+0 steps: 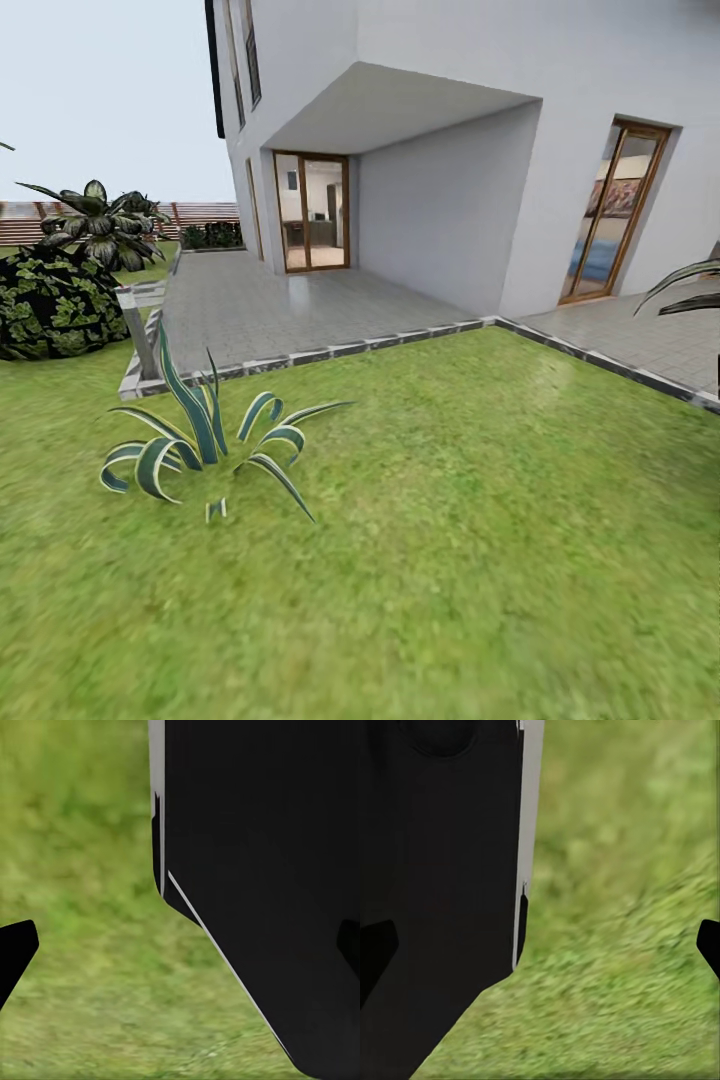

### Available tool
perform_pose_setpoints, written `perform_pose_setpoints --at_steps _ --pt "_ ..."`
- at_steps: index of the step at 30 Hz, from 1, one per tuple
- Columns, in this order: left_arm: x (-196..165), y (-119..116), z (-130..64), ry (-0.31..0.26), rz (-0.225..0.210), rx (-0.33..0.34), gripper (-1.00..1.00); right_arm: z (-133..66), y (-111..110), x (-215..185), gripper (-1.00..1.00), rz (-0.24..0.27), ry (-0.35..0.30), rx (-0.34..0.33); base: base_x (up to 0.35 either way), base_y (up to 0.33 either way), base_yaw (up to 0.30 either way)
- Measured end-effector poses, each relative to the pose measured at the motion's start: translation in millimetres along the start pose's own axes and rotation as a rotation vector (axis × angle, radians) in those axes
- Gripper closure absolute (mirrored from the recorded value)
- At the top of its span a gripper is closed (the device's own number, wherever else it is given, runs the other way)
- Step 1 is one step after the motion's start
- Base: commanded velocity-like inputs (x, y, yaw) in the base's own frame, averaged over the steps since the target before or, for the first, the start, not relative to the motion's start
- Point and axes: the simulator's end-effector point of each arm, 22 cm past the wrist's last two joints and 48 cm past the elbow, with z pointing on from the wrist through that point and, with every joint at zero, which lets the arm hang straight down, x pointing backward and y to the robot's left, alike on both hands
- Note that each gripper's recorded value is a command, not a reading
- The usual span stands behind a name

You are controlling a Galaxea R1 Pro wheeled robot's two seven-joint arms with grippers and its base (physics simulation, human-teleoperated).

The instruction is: Take the three Easter eggs out of the wicker basket on the lawn in the garden, then place them on the lawn next to a single tree (choose any tree) so that all three eggs are next to the same tree and none are left in the basket.

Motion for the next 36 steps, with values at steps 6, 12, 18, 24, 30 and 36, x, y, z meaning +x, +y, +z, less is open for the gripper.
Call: perform_pose_setpoints --at_steps 6,12,18,24,30,36 --pt "0.5 -0.5 0.0 0.003 0.001 0.002 -1.0 0.0 0.1 -0.4 -1.0 0.011 -0.001 0.001 0.0 0.064 0.0" --pt "1.5 -22.7 -1.2 0.006 0.001 0.103 -1.0 0.0 -0.8 -0.5 -1.0 0.011 -0.002 0.005 0.015 0.305 0.0" --pt "1.6 -26.7 -1.7 0.006 0.002 0.122 -1.0 0.0 -1.0 -0.4 -1.0 0.01 -0.002 0.005 0.091 0.335 0.0" --pt "1.6 -27.0 -1.7 0.007 0.002 0.123 -1.0 0.0 0.8 -0.5 -1.0 0.008 -0.002 0.004 0.107 0.337 0.0" --pt "1.7 -27.2 -1.7 0.007 0.003 0.124 -1.0 0.0 4.1 -0.3 -1.0 0.011 -0.001 -0.001 0.122 0.335 0.0" --pt "1.6 -27.2 -1.7 0.007 0.003 0.124 -1.0 0.0 4.7 -0.1 -1.0 0.014 0.0 -0.004 0.13 0.333 -0.057"
